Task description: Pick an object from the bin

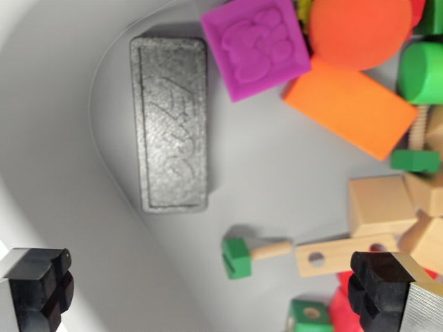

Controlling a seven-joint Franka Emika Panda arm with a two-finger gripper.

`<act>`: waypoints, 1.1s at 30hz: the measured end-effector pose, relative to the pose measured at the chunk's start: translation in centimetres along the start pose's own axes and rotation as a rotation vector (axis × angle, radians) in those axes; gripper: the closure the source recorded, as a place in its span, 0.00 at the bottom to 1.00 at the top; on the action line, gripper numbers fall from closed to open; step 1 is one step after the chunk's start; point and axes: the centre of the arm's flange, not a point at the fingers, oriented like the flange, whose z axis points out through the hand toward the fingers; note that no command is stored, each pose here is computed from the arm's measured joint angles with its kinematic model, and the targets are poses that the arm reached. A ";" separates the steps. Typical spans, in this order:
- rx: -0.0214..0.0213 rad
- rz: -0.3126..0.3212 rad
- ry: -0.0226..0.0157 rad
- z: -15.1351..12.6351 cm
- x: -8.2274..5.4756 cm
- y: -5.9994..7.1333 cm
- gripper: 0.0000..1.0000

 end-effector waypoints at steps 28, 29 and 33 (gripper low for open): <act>-0.0175 0.107 -0.0143 10.3 -3.3 -0.8 0.00; -0.0167 0.108 -0.0142 10.6 -3.3 -0.8 0.00; -0.0039 0.111 -0.0150 11.5 -3.1 -1.0 0.00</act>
